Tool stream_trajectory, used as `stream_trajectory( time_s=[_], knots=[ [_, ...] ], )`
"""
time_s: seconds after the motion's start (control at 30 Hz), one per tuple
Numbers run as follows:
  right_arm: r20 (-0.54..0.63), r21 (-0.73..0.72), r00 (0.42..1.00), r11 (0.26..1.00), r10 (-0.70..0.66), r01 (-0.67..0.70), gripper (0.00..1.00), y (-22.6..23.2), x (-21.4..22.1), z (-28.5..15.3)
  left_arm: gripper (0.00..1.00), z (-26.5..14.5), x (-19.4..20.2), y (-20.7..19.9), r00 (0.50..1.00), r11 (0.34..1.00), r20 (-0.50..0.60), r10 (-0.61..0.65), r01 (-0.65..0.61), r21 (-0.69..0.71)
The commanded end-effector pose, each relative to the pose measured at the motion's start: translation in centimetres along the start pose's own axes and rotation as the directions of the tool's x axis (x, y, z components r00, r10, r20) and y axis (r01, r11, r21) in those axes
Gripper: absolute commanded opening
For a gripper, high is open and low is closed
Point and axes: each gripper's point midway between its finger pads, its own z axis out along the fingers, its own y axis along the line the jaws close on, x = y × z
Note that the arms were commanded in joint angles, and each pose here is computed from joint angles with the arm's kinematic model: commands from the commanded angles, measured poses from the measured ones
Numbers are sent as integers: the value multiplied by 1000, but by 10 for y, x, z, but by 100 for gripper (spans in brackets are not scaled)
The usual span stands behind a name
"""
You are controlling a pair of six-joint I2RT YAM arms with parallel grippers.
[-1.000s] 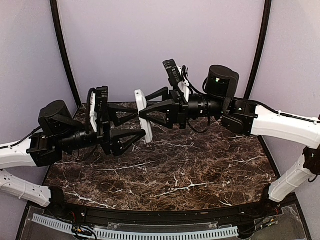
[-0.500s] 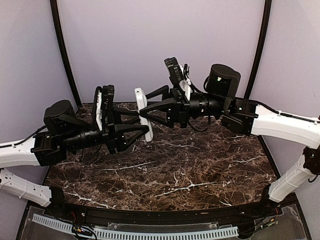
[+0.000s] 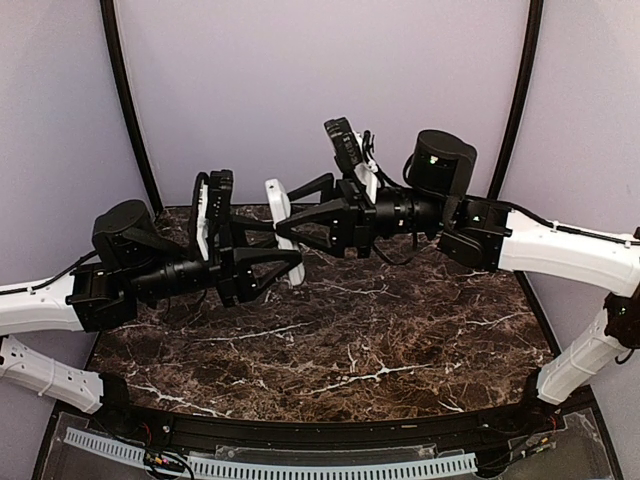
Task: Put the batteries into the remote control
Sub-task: Pass from the right arm to the left
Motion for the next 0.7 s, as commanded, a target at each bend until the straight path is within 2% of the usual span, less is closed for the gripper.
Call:
stream_trajectory(
  time_s=[0.0, 0.07, 0.13, 0.23, 0.3, 0.37, 0.57, 0.63, 0.67],
  knots=[
    [21, 2, 1000, 1000, 9, -9, 23, 0, -10, 3, 35, -1, -14, -6, 999, 999, 44, 22, -23, 27],
    [20, 8, 1000, 1000, 10, -10, 23, -1, -9, 3, 25, -1, -13, -5, 999, 1000, 41, 18, -19, 23],
    [15, 29, 1000, 999, 17, -18, 27, -4, -8, 2, 21, -1, -12, -4, 999, 1000, 35, 13, -13, 15],
    [-10, 107, 999, 993, 45, -44, 45, -18, -3, 0, 18, 0, -2, 9, 1000, 998, -8, -5, 5, -57],
    [-24, 161, 998, 985, 66, -62, 64, -27, 1, -3, 13, 0, 11, 23, 998, 990, -53, -32, 25, -136],
    [-36, 214, 996, 974, 86, -76, 96, -35, 5, -9, 9, -3, 24, 40, 993, 971, -101, -64, 38, -238],
    [-31, 427, 994, 901, 101, -78, 99, -63, 6, -43, 7, -18, 79, 75, 947, 893, -262, -185, 51, -446],
    [-28, 544, 993, 835, 115, -81, 99, -79, 11, -61, 7, -27, 103, 87, 912, 850, -308, -272, 78, -520],
    [-28, 589, 992, 804, 123, -83, 99, -85, 13, -69, 7, -34, 121, 96, 878, 814, -331, -346, 106, -571]
  ],
)
